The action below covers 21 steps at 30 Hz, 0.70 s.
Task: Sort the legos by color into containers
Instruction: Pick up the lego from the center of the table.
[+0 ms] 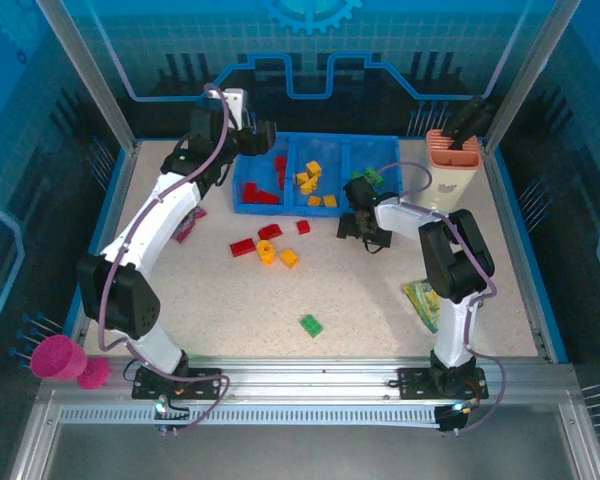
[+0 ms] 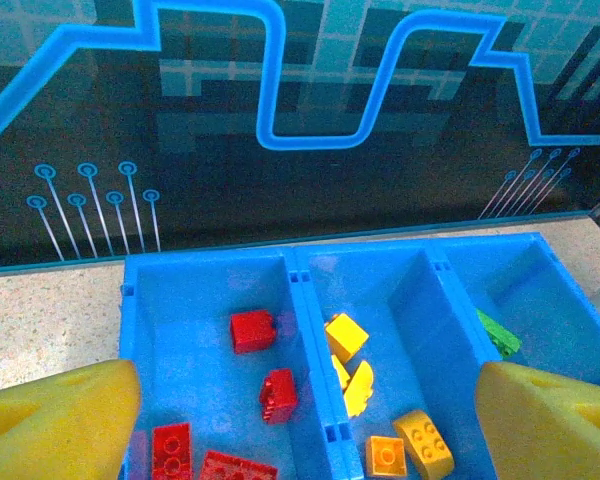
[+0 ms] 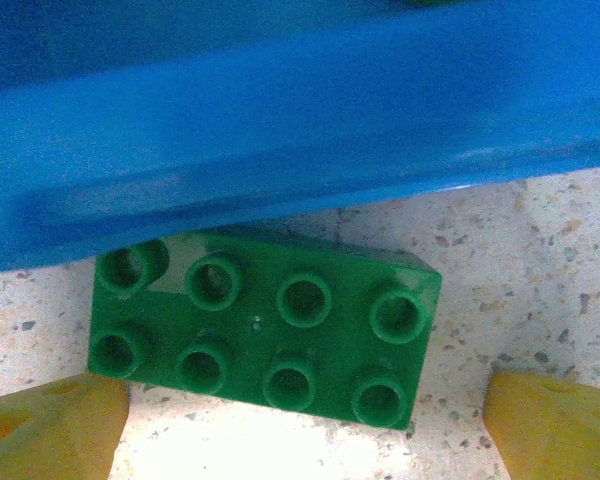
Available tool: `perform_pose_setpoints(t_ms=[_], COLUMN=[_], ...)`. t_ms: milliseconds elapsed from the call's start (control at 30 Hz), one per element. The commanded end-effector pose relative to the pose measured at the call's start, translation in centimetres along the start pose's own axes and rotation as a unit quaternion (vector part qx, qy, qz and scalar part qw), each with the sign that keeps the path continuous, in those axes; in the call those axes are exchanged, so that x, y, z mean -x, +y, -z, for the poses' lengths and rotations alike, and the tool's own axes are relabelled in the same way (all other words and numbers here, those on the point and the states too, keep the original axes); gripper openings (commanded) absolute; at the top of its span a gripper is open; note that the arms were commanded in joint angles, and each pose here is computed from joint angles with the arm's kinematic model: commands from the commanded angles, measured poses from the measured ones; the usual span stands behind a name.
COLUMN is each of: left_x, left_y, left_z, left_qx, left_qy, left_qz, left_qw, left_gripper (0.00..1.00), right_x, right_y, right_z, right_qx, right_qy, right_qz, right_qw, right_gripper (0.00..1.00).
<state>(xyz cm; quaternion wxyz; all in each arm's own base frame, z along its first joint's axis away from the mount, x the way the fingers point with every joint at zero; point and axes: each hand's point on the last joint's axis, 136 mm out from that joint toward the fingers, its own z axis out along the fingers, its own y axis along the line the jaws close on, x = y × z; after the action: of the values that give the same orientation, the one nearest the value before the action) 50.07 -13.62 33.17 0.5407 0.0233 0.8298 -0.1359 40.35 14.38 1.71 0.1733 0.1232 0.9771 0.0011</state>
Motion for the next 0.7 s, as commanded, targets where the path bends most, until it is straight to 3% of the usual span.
perform_pose_setpoints(t_ms=[0,667], left_x=[-0.1,-1.6], left_y=[-0.5,-0.8], left_z=[0.7,1.7], left_qx=[-0.014,-0.033], left_qy=[-0.001,-0.004], left_qz=[-0.009,0.000], left_qw=[1.000,0.999], left_gripper=[0.88,0.90], right_x=[1.1,2.9], right_y=[1.3,3.3], right_z=[-1.9,-1.2], right_qx=[0.016,0.041], right_qy=[-0.030,-0.117], right_qz=[-0.007,0.021], right_qw=[0.999,0.992], right_gripper=[0.90,0.83])
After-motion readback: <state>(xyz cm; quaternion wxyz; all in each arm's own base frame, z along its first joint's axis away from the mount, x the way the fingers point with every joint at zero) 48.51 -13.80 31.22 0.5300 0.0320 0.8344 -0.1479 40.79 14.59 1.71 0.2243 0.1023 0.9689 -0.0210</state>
